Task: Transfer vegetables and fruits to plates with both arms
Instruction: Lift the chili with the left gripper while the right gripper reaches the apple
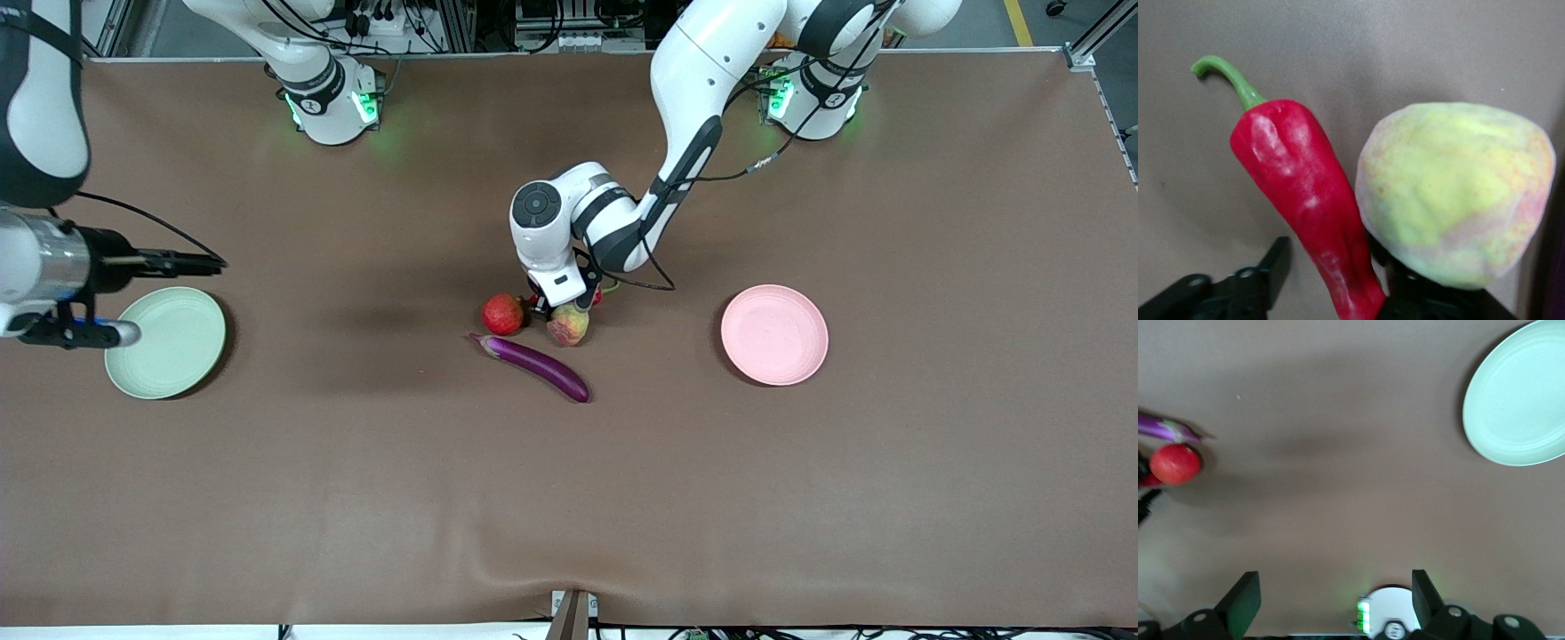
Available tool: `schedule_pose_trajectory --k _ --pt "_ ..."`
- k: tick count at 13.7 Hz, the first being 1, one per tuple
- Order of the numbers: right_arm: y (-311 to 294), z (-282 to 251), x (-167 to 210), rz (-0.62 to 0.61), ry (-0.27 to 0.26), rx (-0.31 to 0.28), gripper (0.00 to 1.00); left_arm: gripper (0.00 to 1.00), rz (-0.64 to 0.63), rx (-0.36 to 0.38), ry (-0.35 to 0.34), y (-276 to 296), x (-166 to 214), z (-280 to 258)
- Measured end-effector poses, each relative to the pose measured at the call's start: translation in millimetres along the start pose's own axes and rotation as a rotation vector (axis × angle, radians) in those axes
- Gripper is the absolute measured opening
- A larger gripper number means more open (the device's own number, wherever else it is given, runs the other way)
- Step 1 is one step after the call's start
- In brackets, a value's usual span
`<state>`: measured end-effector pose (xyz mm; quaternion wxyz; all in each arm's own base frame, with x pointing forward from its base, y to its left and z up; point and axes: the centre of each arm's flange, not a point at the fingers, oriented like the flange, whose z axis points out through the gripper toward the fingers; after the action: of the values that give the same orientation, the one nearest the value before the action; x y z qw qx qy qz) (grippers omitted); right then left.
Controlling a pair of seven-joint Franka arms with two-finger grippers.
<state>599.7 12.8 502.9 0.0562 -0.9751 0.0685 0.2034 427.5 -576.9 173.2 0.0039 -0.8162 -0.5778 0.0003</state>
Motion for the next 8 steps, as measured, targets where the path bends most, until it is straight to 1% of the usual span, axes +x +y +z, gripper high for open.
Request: schedule_pose_trajectory --k 2,3,4,5,7,8 --pt "-29.0 8.9 0.2 0.097 -0.025 0.039 1.0 0.36 -0.002 -0.013 -0.006 3.3 -5.1 -12.4" --pt "-44.6 13.3 -0.6 0.153 -0.04 0.065 1.0 0.26 -0.002 -0.013 -0.003 5.4 -6.1 -26.3" --pt "-59.5 18.2 -0.6 0.206 -0.048 0.087 1.0 0.26 -0.003 -0.016 -0.002 7.8 -7.0 -48.2" --pt "-72.7 25.2 0.2 0.244 -0.051 0.094 1.0 0.26 -0.004 -0.021 -0.001 8.8 -7.2 -77.1" --pt "-94.6 42.4 2.0 0.286 -0.058 0.086 1.0 0.26 0.013 -0.019 0.011 6.0 -0.6 -141.1" --pt "-104.6 51.3 3.0 0.299 -0.059 0.084 1.0 0.26 0.063 -0.001 0.026 2.8 7.9 -167.9"
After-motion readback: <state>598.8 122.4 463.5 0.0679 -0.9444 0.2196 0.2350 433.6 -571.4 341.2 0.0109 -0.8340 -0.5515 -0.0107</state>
